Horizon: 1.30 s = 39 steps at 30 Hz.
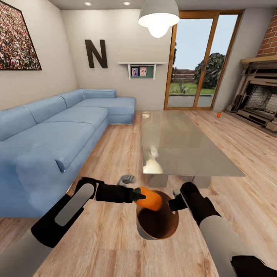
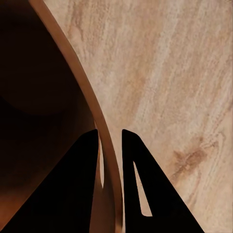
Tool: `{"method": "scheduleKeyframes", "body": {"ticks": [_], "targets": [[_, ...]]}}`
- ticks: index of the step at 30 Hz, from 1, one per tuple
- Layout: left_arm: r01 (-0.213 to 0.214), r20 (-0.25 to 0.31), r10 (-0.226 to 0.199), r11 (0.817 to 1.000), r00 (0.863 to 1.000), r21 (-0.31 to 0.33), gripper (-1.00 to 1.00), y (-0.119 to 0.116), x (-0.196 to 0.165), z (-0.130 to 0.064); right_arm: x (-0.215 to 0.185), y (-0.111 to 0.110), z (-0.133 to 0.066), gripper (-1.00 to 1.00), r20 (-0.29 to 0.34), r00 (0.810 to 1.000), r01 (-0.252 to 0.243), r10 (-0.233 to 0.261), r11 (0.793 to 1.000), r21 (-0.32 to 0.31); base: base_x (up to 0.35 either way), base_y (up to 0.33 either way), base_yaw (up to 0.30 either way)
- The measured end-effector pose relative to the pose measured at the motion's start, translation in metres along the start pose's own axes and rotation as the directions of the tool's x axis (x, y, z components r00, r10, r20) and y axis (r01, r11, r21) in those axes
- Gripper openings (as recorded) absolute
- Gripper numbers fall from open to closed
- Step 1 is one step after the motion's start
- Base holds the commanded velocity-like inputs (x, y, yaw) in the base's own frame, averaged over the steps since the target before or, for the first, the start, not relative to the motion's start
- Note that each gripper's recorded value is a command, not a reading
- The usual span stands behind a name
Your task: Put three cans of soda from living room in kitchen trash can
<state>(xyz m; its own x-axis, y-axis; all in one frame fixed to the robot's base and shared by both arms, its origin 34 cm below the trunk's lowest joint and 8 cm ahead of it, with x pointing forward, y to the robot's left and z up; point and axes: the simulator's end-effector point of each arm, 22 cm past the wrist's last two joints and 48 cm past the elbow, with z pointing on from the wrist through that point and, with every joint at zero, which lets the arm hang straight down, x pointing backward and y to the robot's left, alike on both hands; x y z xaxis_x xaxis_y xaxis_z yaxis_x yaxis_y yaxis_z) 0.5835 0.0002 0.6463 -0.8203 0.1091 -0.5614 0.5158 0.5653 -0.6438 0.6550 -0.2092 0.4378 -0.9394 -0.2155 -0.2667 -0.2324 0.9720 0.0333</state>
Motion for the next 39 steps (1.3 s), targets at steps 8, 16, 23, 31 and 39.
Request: {"method": "scheduleKeyframes", "body": {"ticks": [8,16,23,31,39], "targets": [[-0.043,-0.056,0.039,0.997,0.998,-0.062,-1.0,-0.007,0.018,0.026,-0.001,0.003,0.0,-1.0,0.0,1.0,0.01,-0.01,1.0,0.005,0.0,0.0,0.0],[-0.083,-0.098,0.069,0.986,0.993,-0.144,-1.0,-0.006,0.032,0.044,-0.003,0.005,0.0,-1.0,0.002,1.0,0.019,-0.019,0.999,0.034,0.0,0.0,0.0],[-0.09,-0.122,0.064,0.971,0.991,-0.222,-1.0,0.013,0.039,0.047,-0.006,0.015,0.001,-1.0,0.006,1.0,0.02,-0.02,1.0,0.024,0.0,0.0,0.0],[-0.108,-0.174,0.062,0.956,0.983,-0.272,-1.0,0.024,0.057,0.056,-0.006,0.017,0.0,-1.0,0.007,1.0,0.021,-0.022,0.999,0.025,0.0,0.0,0.0],[-0.11,-0.207,0.051,0.953,0.977,-0.284,-1.0,0.022,0.068,0.069,-0.007,0.021,0.0,-1.0,0.009,1.0,0.024,-0.025,0.999,0.021,0.0,0.0,0.0]]}}
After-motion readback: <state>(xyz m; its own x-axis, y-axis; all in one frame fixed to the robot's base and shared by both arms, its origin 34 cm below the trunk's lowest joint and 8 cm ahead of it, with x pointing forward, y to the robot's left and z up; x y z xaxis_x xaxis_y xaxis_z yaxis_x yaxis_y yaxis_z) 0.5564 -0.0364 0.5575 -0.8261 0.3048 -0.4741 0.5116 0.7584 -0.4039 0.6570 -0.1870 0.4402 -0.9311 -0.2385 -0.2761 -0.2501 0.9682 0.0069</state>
